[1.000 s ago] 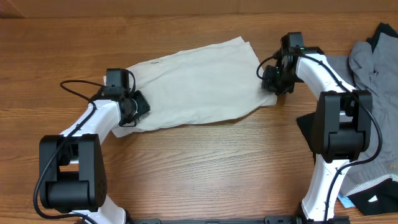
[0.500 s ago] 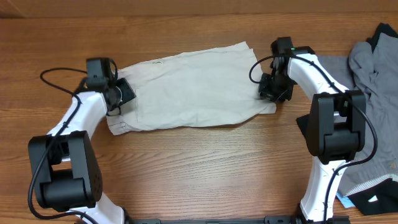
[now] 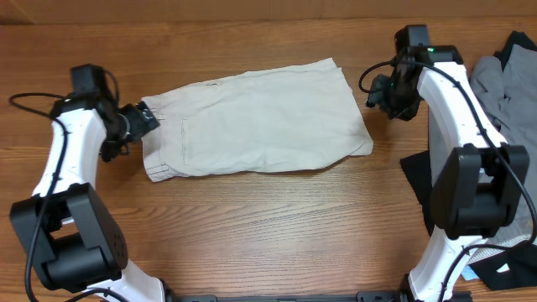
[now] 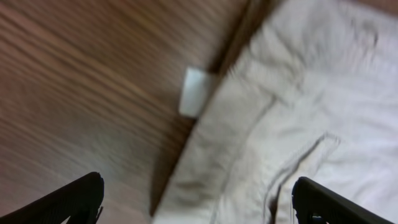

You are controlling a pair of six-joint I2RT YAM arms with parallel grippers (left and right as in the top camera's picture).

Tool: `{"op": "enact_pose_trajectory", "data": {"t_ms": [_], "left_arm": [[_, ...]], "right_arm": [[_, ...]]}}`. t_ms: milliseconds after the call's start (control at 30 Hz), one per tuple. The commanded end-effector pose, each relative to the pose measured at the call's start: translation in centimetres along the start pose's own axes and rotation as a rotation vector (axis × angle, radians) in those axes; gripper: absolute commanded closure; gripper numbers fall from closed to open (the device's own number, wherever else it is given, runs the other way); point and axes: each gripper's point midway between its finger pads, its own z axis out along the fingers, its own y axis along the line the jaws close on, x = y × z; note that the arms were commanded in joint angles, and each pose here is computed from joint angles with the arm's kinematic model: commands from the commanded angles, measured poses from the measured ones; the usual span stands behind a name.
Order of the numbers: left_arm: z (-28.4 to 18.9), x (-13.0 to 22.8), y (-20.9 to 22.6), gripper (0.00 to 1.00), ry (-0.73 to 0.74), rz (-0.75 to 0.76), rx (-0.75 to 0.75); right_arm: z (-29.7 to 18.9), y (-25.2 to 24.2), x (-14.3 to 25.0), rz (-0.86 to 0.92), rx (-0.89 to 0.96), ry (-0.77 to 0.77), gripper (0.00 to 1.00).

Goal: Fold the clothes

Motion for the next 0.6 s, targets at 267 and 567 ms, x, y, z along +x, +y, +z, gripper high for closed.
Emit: {"op": "enact_pose_trajectory", "data": {"t_ms": [267,567], "left_arm": [[6.6,1.1,-0.9,0.04,0.137,0.103,0.144],[11.0,5.5,-4.4,0.23,0.331,0.173,0.404]], "right_arm": [[-1.3,0.4,0.3,-0.006,-0.005,-0.004,0.42],[-1.3,0.3,0.3,-0.004,-0.004,-0.001,0.42]]}}
